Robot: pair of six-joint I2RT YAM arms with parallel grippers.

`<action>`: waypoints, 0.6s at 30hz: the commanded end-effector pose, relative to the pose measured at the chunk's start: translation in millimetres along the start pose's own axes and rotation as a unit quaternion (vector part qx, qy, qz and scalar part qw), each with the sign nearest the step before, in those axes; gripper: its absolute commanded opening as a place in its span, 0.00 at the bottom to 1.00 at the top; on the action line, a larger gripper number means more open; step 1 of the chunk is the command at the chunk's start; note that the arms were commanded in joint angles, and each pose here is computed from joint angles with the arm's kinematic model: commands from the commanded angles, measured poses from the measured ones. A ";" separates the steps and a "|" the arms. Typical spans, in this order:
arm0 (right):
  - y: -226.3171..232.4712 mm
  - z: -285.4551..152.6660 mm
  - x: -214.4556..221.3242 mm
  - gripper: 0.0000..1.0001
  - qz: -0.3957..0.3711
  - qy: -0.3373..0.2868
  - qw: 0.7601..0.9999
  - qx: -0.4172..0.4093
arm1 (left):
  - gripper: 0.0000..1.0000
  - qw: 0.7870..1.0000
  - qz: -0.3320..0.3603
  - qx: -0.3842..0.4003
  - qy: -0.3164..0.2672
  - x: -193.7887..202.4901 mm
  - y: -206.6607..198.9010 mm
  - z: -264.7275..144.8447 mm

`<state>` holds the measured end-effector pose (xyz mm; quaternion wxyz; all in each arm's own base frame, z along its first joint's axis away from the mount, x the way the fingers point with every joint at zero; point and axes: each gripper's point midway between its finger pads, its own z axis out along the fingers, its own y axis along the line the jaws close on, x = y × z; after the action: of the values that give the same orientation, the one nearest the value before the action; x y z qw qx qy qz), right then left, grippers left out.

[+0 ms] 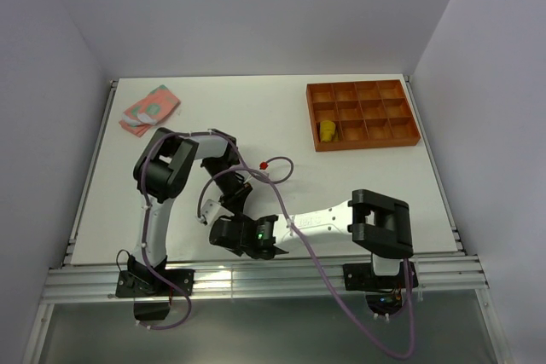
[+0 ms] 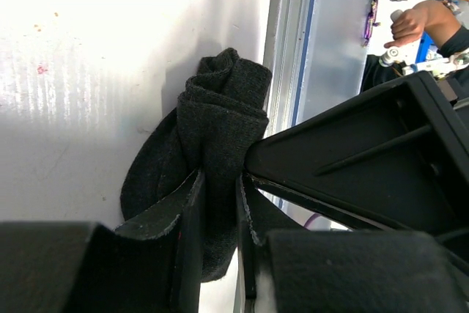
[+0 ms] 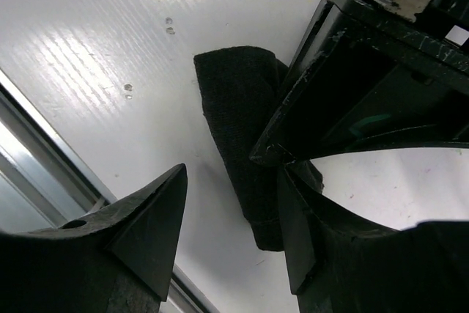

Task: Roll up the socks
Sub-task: Roll the sock at the center of the board.

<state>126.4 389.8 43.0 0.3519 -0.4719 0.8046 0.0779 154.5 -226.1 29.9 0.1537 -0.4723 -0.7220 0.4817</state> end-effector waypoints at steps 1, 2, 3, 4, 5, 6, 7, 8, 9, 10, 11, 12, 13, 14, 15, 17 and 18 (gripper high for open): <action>-1.0 9.5 12.2 0.59 -0.023 0.031 0.999 0.015 | 0.00 0.999 0.040 -0.020 0.025 4.7 23.3 0.4; -1.4 11.5 15.4 0.59 -0.027 0.038 0.999 0.018 | 0.00 0.999 0.038 -0.019 0.027 4.2 24.6 0.4; -1.5 11.8 16.0 0.59 -0.030 0.040 0.999 0.021 | 0.00 0.999 0.038 -0.017 0.027 4.2 24.7 0.6; -3.4 13.0 16.4 0.59 -0.033 0.042 0.998 0.027 | 0.00 0.999 0.038 -0.016 0.028 4.1 24.2 0.7; -4.4 14.4 18.7 0.59 -0.037 0.050 0.998 0.032 | 0.00 0.999 0.033 -0.011 0.030 5.6 23.3 1.0; -6.5 16.0 20.7 0.59 -0.041 0.054 0.997 0.038 | 0.01 0.999 0.037 -0.009 0.031 4.6 23.5 0.3; -7.9 16.3 21.4 0.59 -0.044 0.058 0.996 0.043 | 0.00 0.999 0.034 -0.005 0.033 5.9 22.7 0.6; -7.6 18.7 23.1 0.60 -0.047 0.062 0.996 0.044 | 0.00 0.999 0.026 0.002 0.038 8.3 21.4 1.4; -6.6 19.2 23.9 0.60 -0.049 0.064 0.996 0.043 | 0.00 0.999 0.029 0.004 0.039 7.5 21.9 0.9; -6.9 21.1 27.1 0.60 -0.055 0.070 0.995 0.045 | 0.00 0.999 0.026 0.006 0.040 7.8 21.8 1.1; -7.9 22.3 27.2 0.60 -0.057 0.072 0.995 0.048 | 0.00 0.999 0.024 0.007 0.040 8.3 23.0 1.4; -9.3 23.2 27.5 0.60 -0.060 0.074 0.994 0.053 | 0.00 0.999 0.025 0.006 0.042 8.7 23.4 1.3; -10.6 24.6 31.4 0.60 -0.065 0.081 0.993 0.058 | 0.00 0.999 0.026 0.006 0.042 8.8 23.9 1.2; -16.0 25.5 30.6 0.60 -0.066 0.080 0.992 0.073 | 0.00 0.999 0.024 0.006 0.043 9.0 24.6 1.4; -17.7 25.6 31.3 0.61 -0.065 0.081 0.991 0.079 | 0.00 0.999 0.023 0.004 0.047 10.3 25.5 1.2; -25.0 26.1 31.8 0.62 -0.067 0.084 0.989 0.099 | 0.00 0.998 0.020 0.005 0.052 13.0 27.7 2.1; -27.1 25.8 31.9 0.62 -0.067 0.084 0.989 0.106 | 0.00 0.998 0.019 0.005 0.053 13.4 28.0 2.3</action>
<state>137.6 387.4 32.2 0.3544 -0.4926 0.7947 -0.0118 160.9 -225.9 26.2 0.1809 -0.4607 -0.7176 0.4899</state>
